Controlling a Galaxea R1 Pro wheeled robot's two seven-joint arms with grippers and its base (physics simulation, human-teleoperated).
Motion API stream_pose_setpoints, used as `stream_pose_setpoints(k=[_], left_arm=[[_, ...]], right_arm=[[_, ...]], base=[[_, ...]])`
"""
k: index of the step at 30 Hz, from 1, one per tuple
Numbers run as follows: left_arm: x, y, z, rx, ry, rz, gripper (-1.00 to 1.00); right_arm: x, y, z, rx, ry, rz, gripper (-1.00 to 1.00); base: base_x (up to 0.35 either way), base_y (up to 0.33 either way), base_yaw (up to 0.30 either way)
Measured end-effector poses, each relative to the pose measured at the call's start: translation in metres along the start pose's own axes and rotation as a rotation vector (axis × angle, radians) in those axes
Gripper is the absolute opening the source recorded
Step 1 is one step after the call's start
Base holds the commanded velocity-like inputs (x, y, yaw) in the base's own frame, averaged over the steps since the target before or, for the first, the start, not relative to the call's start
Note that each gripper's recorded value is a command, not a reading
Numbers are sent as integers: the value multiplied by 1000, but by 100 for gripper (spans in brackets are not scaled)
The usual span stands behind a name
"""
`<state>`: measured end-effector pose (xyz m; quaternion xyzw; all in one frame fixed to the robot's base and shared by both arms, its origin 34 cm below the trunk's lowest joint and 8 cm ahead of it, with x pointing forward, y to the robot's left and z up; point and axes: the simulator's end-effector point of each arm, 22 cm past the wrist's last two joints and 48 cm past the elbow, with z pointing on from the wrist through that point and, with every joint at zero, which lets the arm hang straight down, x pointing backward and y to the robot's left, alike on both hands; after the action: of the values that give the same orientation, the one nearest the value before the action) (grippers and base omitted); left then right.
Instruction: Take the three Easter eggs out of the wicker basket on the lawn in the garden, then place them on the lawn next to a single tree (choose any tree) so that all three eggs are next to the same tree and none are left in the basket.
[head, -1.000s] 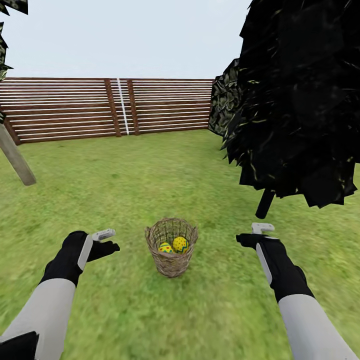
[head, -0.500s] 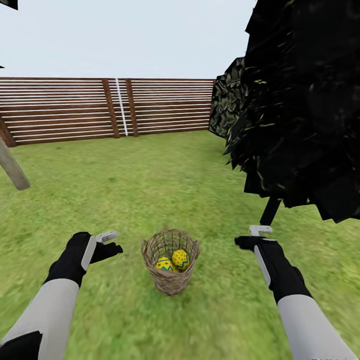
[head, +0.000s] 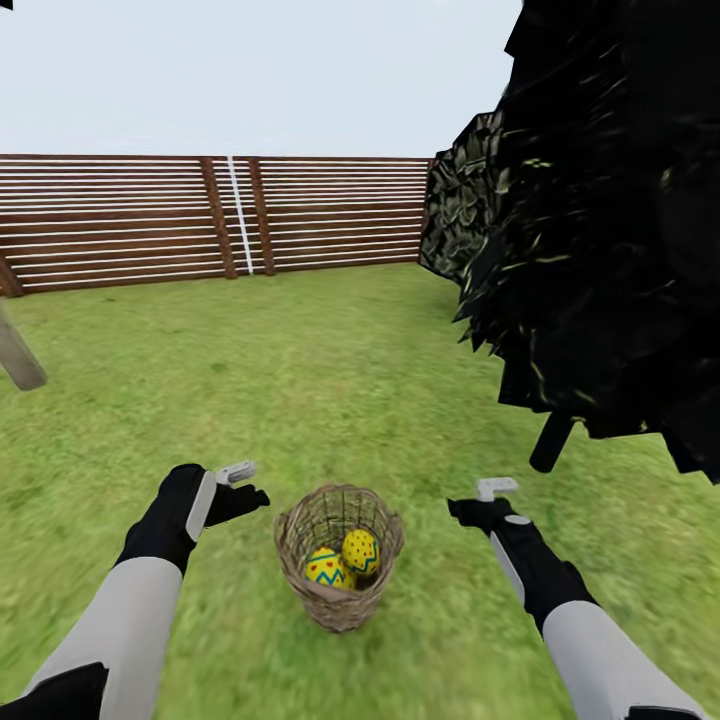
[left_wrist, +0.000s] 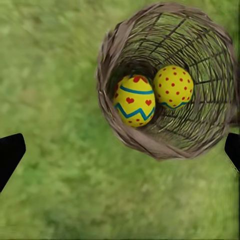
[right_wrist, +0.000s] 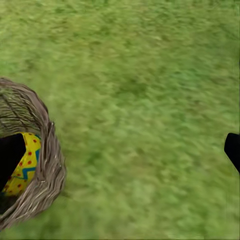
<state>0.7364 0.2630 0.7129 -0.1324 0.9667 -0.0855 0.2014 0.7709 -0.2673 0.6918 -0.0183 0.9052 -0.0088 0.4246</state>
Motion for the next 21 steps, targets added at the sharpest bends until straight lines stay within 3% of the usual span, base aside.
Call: stream_pose_setpoints(k=[3,8,12,16,21], left_arm=[[1,-4,1,5,2,2,100],[2,-6,1,7,3,4,100],[5,-10,2,3,12,27,100],[26,-13,14,-9,73,65,100],[52,-13,26,-17,147,79,100]], right_arm=[[-1,11,-1,-60,-2,0,100],[-3,20,-2,-107,-5,4,100],[-1,37,-4,-183,7,8,100],[-8,40,-7,-200,5,9,100],[-13,42,-8,-204,1,8,100]], base=[[336,0,0],[336,0,0],[336,0,0],[335,0,0],[186,0,0]])
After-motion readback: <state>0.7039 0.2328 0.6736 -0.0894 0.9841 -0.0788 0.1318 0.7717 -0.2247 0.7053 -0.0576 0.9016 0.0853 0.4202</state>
